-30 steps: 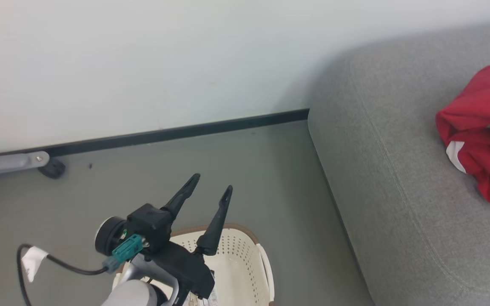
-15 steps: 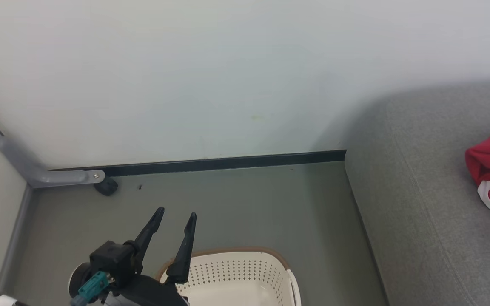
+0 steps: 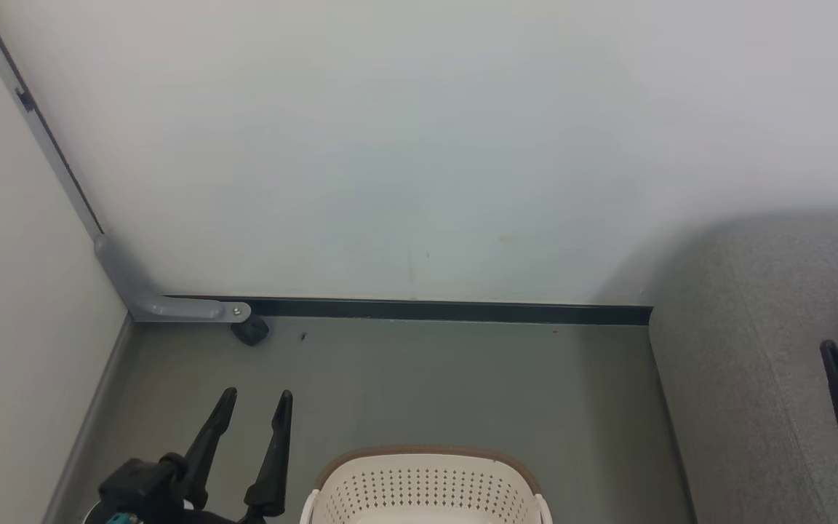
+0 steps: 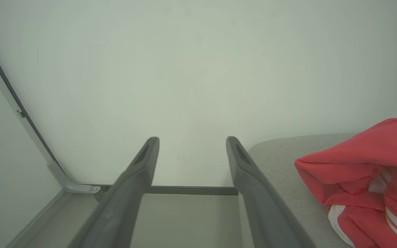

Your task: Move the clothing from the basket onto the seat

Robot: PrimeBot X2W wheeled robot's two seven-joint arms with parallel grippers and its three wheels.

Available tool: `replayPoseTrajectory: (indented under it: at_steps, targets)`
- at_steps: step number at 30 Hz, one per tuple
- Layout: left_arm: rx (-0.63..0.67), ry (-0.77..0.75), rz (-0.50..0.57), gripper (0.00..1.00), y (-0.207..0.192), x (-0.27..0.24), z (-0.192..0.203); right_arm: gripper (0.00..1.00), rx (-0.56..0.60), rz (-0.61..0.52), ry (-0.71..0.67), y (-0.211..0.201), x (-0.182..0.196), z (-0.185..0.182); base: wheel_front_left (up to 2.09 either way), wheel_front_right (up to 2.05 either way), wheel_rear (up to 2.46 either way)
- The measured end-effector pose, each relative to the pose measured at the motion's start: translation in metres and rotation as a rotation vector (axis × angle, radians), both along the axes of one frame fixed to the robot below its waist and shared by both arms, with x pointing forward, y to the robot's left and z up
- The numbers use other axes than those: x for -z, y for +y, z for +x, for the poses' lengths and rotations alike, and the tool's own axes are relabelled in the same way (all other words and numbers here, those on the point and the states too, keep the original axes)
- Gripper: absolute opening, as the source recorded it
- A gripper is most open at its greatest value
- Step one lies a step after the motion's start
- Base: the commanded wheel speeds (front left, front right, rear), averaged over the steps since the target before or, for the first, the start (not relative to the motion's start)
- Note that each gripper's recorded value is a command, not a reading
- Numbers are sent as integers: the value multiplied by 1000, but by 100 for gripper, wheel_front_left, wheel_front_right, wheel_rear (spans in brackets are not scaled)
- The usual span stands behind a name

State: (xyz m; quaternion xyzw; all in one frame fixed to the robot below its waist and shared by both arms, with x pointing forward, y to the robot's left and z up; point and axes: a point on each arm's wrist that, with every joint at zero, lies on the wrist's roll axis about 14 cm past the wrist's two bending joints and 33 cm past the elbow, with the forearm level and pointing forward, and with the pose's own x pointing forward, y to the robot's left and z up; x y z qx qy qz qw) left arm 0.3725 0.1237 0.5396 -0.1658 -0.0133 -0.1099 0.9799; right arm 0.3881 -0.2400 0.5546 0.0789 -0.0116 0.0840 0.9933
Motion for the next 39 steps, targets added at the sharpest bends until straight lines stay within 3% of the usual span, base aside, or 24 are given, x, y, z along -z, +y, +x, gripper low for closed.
replayPoseTrajectory:
  at_steps: [15, 39]
  targets:
    - [-123, 2, -17, 100, 37, 6, -23, 100, -54, 53, -30, 44, 4, -16, 0, 0, 0]
    - [-168, -17, -11, 100, 41, 2, -20, 100, -39, 5, -76, 50, 2, -14, 0, 0, 0]
